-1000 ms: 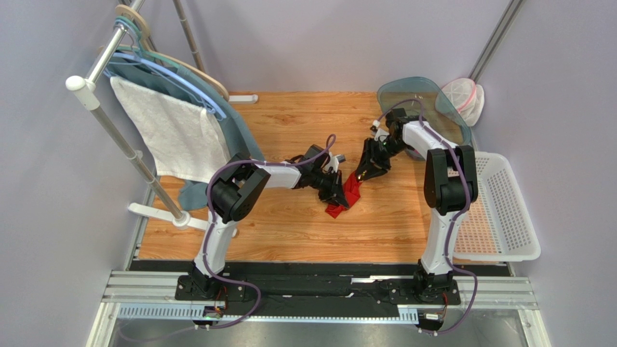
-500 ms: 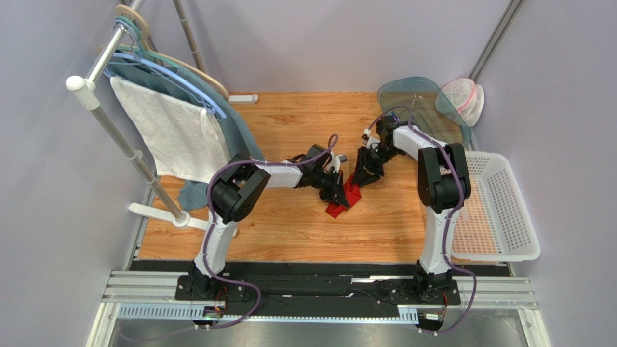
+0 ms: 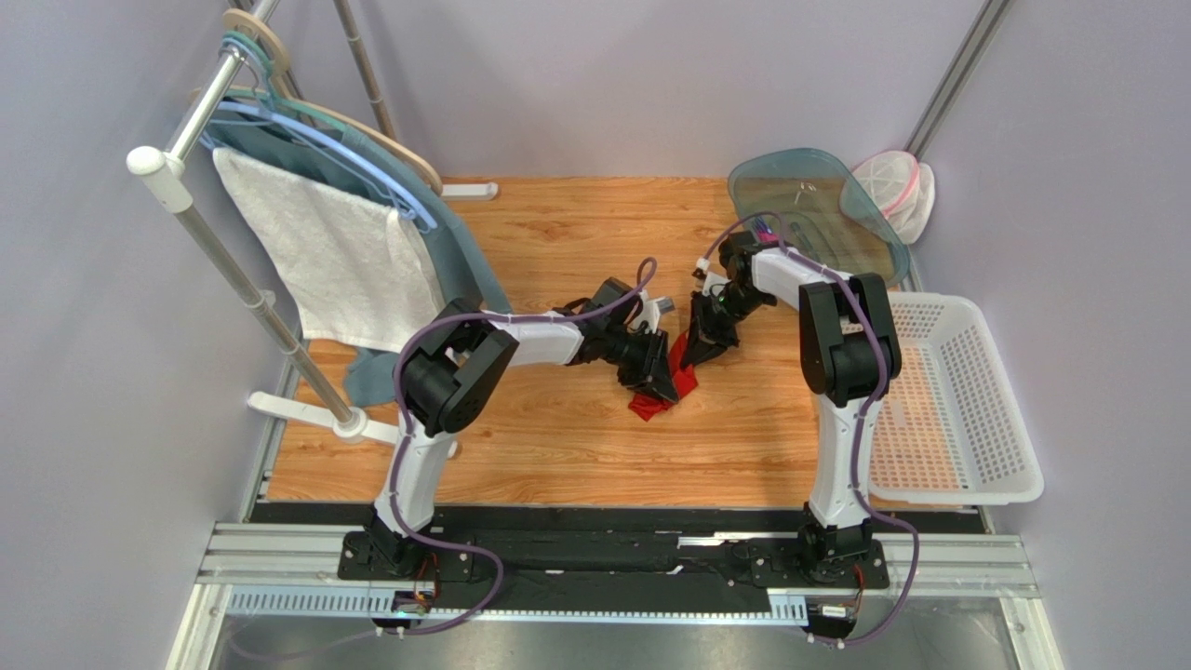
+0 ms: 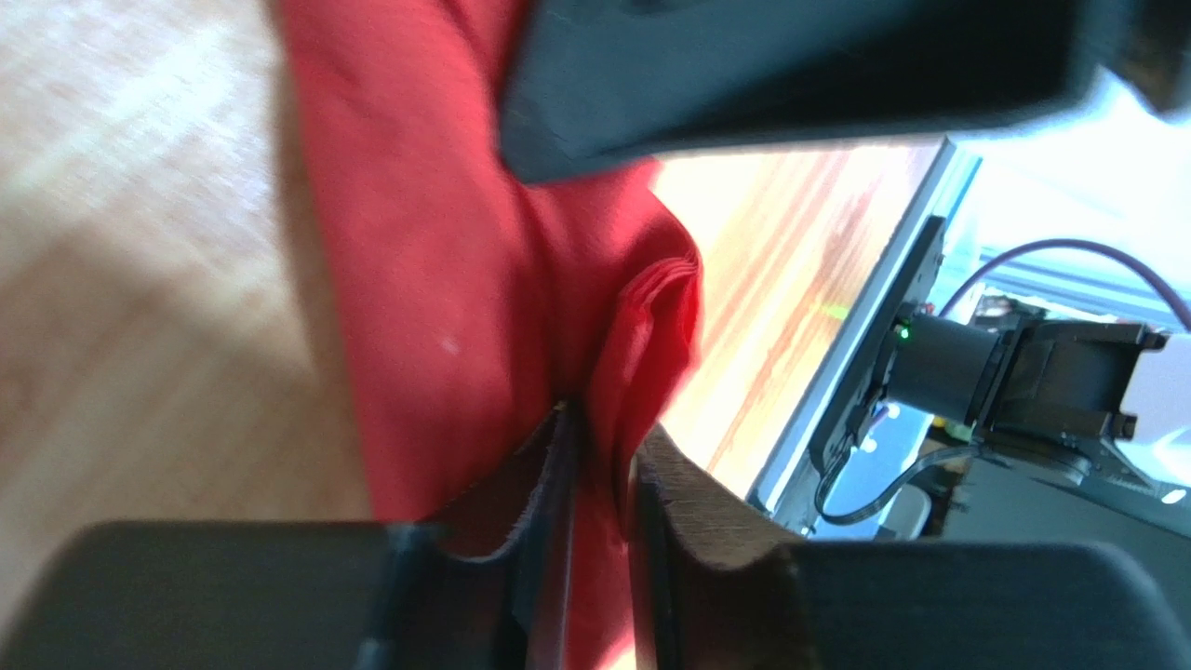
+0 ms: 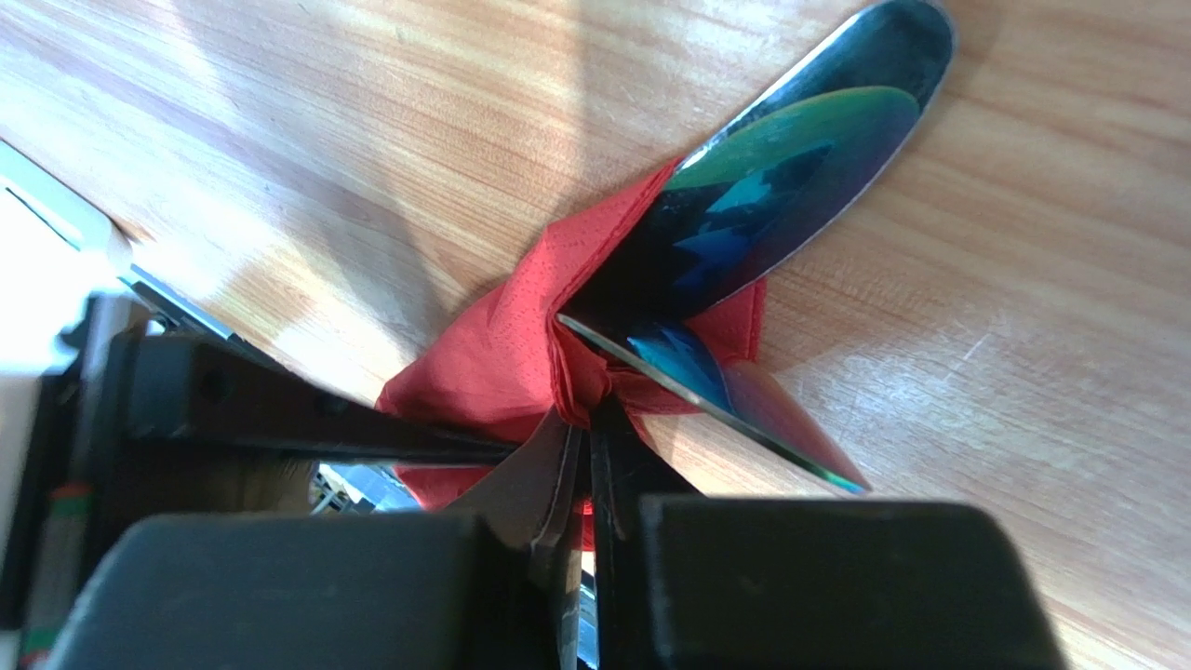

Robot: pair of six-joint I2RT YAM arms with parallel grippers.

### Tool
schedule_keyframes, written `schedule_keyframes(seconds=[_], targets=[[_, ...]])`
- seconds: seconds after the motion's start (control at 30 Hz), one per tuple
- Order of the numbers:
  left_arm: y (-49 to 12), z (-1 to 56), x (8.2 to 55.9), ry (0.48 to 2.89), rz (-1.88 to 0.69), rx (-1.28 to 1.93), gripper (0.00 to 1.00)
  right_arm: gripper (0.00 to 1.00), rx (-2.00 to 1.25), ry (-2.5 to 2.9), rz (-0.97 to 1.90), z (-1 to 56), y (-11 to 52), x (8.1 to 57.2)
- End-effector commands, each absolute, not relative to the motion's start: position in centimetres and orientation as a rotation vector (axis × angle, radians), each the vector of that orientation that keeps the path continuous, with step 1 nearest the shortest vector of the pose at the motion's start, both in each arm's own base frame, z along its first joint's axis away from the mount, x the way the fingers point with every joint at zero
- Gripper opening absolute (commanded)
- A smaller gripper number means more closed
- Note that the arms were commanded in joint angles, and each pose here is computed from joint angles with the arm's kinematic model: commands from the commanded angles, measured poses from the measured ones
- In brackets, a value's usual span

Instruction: Place the utensils on the paper napkin and roll it up

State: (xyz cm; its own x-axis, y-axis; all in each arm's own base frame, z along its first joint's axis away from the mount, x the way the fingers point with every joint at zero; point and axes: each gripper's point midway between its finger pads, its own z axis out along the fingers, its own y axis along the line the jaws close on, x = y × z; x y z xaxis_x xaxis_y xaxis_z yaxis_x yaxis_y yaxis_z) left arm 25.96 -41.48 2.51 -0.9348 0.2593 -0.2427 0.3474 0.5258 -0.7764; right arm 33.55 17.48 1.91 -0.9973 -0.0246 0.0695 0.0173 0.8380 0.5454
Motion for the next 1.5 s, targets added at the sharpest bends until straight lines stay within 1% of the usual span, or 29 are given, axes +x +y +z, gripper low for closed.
schedule_keyframes(seconds=[0.0,0.1,0.13,0.23,0.3,0.4,0.43,0.47,0.53,0.6,0.77,0.93,1.07,1.17,1.37,1.47], targets=[[-42.4,8.8,26.8,2.446,-1.428,0.633,0.34,0.05,0.087,-3.015,-0.749,-0.8,16.2,34.6],[-42.7,12.6,26.4,2.349,-1.499,0.694,0.44,0.05,0.094,-3.026,-0.742,-1.0,16.2,34.8],[-42.6,14.0,26.0,2.316,-1.513,0.716,0.49,0.05,0.097,-3.023,-0.742,-1.1,16.2,34.8],[-41.8,15.4,25.8,2.283,-1.490,0.750,0.50,0.05,0.103,-3.024,-0.746,-1.1,16.3,34.9],[-41.2,14.9,25.5,2.304,-1.475,0.753,0.49,0.05,0.106,-3.026,-0.745,-1.2,16.4,34.9],[-40.1,13.5,25.6,2.352,-1.407,0.792,0.41,0.05,0.112,-3.029,-0.746,-1.2,16.4,35.0],[-39.9,13.2,25.6,2.355,-1.389,0.812,0.35,0.05,0.112,-3.027,-0.751,-1.2,16.4,35.0],[-39.9,13.0,25.4,2.349,-1.384,0.841,0.32,0.05,0.114,-3.028,-0.746,-1.3,16.4,35.0],[-39.7,12.6,24.9,2.328,-1.365,0.910,0.26,0.05,0.115,-3.030,-0.747,-1.3,16.3,35.1],[-39.7,11.7,24.3,2.330,-1.353,0.987,0.24,0.05,0.114,-3.029,-0.746,-1.4,16.3,35.2],[-39.2,9.9,24.1,2.375,-1.316,1.060,0.22,0.05,0.113,-3.031,-0.747,-1.4,16.4,35.4],[-39.0,7.5,24.4,2.437,-1.274,1.094,0.24,0.05,0.109,-3.029,-0.752,-1.4,16.6,35.7],[-37.7,5.0,25.6,2.554,-1.230,0.974,0.22,0.05,0.120,-3.032,-0.750,-1.2,16.6,35.8],[-36.1,2.6,26.4,2.662,-1.265,0.844,0.20,0.05,0.134,-3.038,-0.751,-1.1,16.6,36.1],[-34.7,0.3,25.5,2.727,-1.315,0.785,0.18,0.06,0.141,-3.048,-0.759,-1.0,16.7,37.0],[-34.4,-0.2,25.4,2.745,-1.326,0.757,0.17,0.08,0.149,-3.060,-0.777,-0.5,16.9,37.6]])
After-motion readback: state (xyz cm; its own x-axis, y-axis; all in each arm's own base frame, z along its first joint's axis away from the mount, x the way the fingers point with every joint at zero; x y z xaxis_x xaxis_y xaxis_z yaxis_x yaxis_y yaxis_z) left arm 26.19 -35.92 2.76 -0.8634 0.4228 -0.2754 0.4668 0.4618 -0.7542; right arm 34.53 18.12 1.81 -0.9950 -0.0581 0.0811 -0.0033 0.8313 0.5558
